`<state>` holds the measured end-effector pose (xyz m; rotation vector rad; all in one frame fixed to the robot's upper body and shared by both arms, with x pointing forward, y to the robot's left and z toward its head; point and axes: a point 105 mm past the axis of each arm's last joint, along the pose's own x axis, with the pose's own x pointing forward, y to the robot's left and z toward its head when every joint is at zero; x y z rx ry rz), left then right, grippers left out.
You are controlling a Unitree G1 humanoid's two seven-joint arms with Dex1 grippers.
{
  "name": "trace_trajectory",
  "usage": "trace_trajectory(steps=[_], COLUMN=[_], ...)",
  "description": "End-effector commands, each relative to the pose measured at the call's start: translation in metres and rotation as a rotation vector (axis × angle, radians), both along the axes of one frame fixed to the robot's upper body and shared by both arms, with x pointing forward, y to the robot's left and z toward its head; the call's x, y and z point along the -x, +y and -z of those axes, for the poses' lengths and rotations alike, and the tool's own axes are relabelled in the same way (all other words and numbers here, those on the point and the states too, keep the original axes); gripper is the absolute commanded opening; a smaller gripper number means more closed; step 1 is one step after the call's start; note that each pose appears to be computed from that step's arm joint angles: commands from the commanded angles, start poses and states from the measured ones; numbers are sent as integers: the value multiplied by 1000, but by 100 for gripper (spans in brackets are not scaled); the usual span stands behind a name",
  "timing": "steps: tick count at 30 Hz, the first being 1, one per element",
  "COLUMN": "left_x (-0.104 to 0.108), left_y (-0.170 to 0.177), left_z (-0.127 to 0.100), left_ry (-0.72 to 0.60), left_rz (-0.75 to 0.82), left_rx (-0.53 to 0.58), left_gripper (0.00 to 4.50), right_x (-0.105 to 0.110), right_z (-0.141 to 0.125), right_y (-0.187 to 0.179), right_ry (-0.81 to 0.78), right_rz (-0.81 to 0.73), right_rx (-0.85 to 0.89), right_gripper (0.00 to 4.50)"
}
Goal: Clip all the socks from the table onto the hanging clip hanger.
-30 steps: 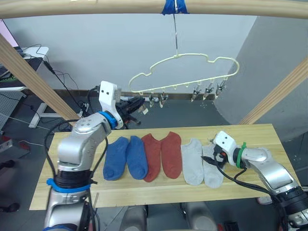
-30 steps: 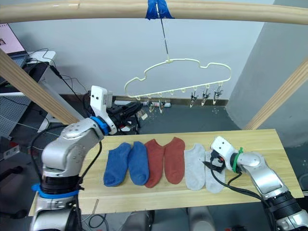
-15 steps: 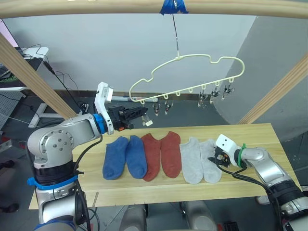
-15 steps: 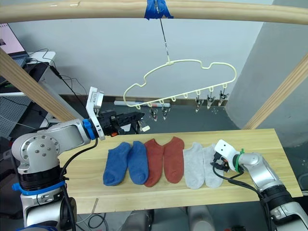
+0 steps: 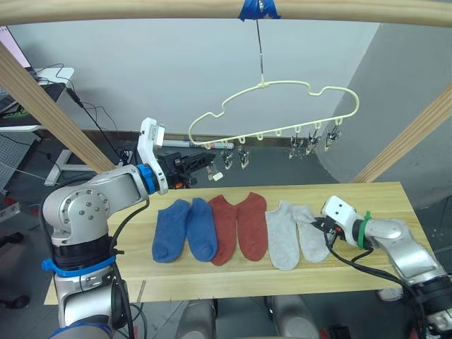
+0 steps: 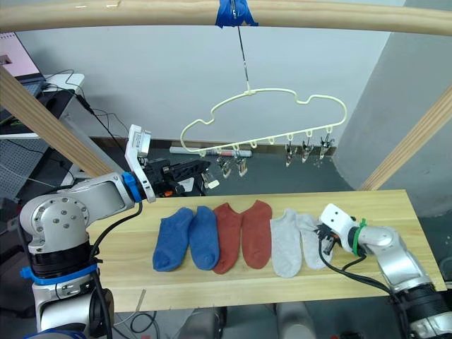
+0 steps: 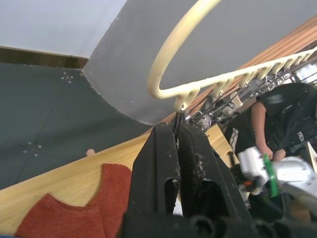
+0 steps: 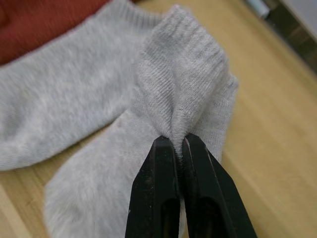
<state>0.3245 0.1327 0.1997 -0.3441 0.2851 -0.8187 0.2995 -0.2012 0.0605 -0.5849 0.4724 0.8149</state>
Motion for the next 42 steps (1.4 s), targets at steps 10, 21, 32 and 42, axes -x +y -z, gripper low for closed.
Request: trace_trajectory(steps=[10,21,32,42], left_x=[-9,-3,1,4], left_y=[-13,-17,-16,-17], left_z=[-17,-16,-10,-14], left_ry=[136,139,139,98], left_rz=[21,33,38,51], left_rx=[237,211,187,167], left_gripper=[0,0,0,0], right_x=[26,5,3,1], right_z=[-84,-87,-104,-111], right_y=[133,163,164,167], right_ry=[68,28,11,11], right_rz=[-264,-253,-267,-278], right_rx=[-354,-385,-414,-438], right_gripper=[3,3,3,3])
